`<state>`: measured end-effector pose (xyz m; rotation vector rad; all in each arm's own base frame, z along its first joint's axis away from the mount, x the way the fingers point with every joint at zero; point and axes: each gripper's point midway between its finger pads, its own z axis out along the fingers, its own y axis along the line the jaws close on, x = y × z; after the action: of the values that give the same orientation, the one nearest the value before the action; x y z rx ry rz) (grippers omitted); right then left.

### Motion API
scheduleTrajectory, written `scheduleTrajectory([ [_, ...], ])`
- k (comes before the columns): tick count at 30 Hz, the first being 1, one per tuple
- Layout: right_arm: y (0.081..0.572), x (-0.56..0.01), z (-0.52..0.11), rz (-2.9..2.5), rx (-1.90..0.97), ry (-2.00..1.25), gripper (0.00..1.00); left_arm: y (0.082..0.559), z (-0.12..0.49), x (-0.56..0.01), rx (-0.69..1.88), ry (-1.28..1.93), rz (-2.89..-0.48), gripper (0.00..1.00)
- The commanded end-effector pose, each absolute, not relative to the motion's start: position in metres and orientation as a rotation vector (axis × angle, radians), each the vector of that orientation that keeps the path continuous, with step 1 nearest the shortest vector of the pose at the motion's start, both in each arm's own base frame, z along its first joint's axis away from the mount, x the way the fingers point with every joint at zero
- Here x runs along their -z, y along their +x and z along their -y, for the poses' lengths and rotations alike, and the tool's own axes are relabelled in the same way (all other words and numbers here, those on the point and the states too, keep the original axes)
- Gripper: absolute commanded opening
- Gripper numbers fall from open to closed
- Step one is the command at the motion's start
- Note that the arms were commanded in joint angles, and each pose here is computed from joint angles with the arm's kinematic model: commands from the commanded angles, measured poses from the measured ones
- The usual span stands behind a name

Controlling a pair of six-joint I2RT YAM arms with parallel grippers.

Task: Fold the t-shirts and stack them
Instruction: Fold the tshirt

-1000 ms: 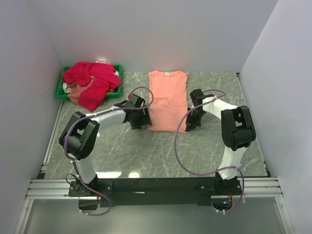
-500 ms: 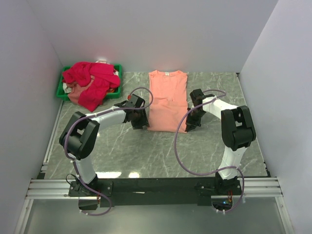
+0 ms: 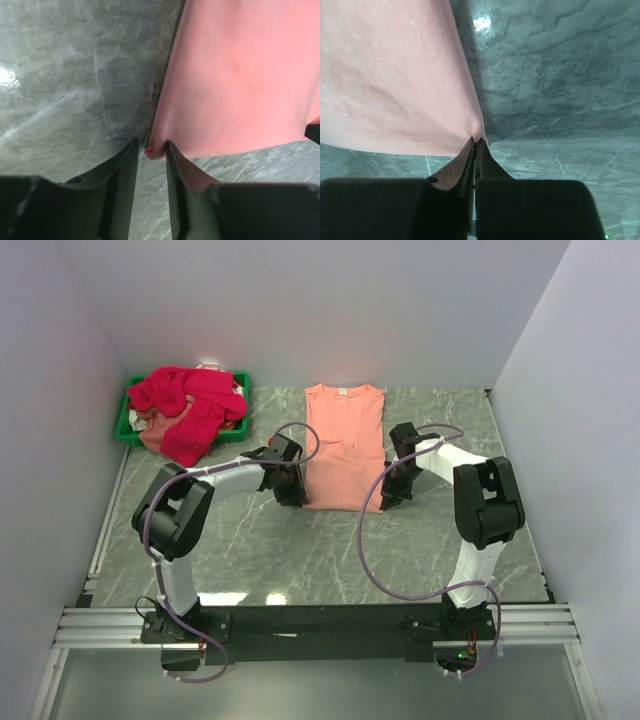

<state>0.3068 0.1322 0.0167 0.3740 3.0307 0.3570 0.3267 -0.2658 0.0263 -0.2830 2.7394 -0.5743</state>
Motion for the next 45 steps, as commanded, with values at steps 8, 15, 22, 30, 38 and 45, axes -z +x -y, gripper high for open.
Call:
scheduleTrajectory([
  [8, 0.296, -0.014, -0.127, -3.068, -0.299, 0.361, 0.0, 0.309, 0.275, -0.01, 0.596, -0.229, -2.809, 0.25],
  [15, 0.3, -0.023, -0.13, -3.054, -0.325, 0.339, 0.0, 0.301, 0.273, -0.007, 0.612, -0.228, -2.822, 0.0],
  [22, 0.299, -0.046, -0.124, -3.005, -0.302, 0.315, 0.0, 0.31, 0.269, -0.04, 0.601, -0.245, -2.743, 0.0],
  [30, 0.269, -0.057, -0.117, -3.005, -0.299, 0.334, 0.0, 0.288, 0.263, -0.062, 0.642, -0.276, -2.713, 0.0],
  [38, 0.241, -0.079, -0.109, -2.976, -0.304, 0.333, 0.0, 0.253, 0.262, -0.089, 0.669, -0.269, -2.686, 0.0],
  [45, 0.223, -0.115, -0.103, -2.899, -0.308, 0.326, 0.0, 0.228, 0.258, -0.12, 0.686, -0.27, -2.649, 0.0],
])
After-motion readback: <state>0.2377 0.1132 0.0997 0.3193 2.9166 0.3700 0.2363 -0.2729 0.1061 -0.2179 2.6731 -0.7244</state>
